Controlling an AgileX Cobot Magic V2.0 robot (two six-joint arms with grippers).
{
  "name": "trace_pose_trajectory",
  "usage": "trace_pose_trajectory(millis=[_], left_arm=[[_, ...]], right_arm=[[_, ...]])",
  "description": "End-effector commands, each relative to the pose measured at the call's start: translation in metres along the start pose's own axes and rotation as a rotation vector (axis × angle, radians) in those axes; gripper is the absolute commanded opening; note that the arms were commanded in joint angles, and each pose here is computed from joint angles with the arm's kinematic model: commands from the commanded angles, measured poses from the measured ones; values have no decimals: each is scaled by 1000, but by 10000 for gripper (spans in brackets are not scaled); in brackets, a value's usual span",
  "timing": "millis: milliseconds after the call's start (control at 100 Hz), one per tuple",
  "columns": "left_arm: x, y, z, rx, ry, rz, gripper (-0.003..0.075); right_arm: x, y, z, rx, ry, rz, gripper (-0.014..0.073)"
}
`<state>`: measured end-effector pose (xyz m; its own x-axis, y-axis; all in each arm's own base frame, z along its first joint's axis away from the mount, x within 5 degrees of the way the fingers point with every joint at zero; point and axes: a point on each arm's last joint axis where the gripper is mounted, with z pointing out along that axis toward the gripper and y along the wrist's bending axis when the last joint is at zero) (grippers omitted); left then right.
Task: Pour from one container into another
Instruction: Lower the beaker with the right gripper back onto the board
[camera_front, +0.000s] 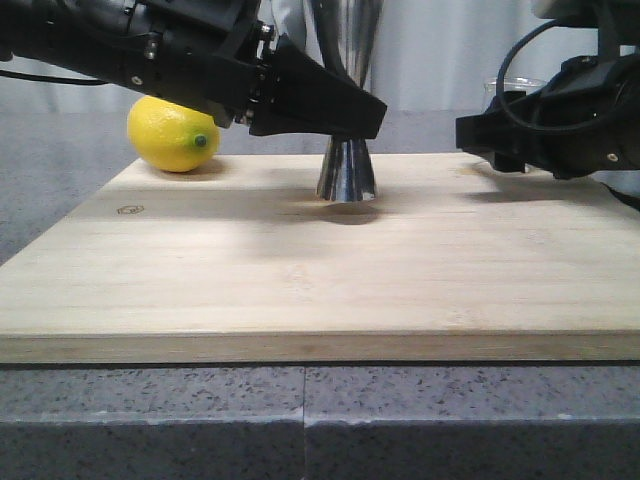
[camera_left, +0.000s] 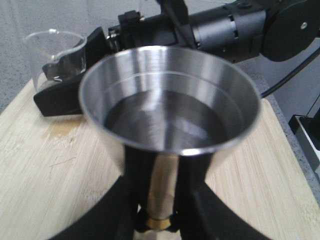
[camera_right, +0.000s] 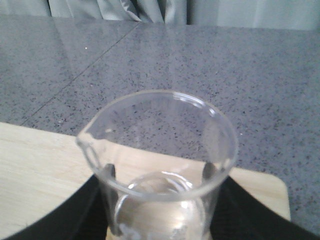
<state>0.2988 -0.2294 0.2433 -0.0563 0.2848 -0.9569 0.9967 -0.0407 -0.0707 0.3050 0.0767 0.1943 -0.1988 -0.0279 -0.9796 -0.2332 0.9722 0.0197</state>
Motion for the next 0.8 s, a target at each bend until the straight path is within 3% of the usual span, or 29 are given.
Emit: trace_pose_trajectory(millis=[0,350,600,790], left_arm=[[-33,-10,-6,20,-115,37,104],[-33,-10,-6,18,-114,37,104],[-33,-10,-6,18,-114,37,104],[-33,-10,-6,18,-114,39,104]], right_arm=[[-23,-2,1,1,-129,-3,247],[-20,-1,3,0,-119,-4,262],[-20,-1,3,0,-117,-4,501],[-31,-1,-3,-1,-157,-4,543]])
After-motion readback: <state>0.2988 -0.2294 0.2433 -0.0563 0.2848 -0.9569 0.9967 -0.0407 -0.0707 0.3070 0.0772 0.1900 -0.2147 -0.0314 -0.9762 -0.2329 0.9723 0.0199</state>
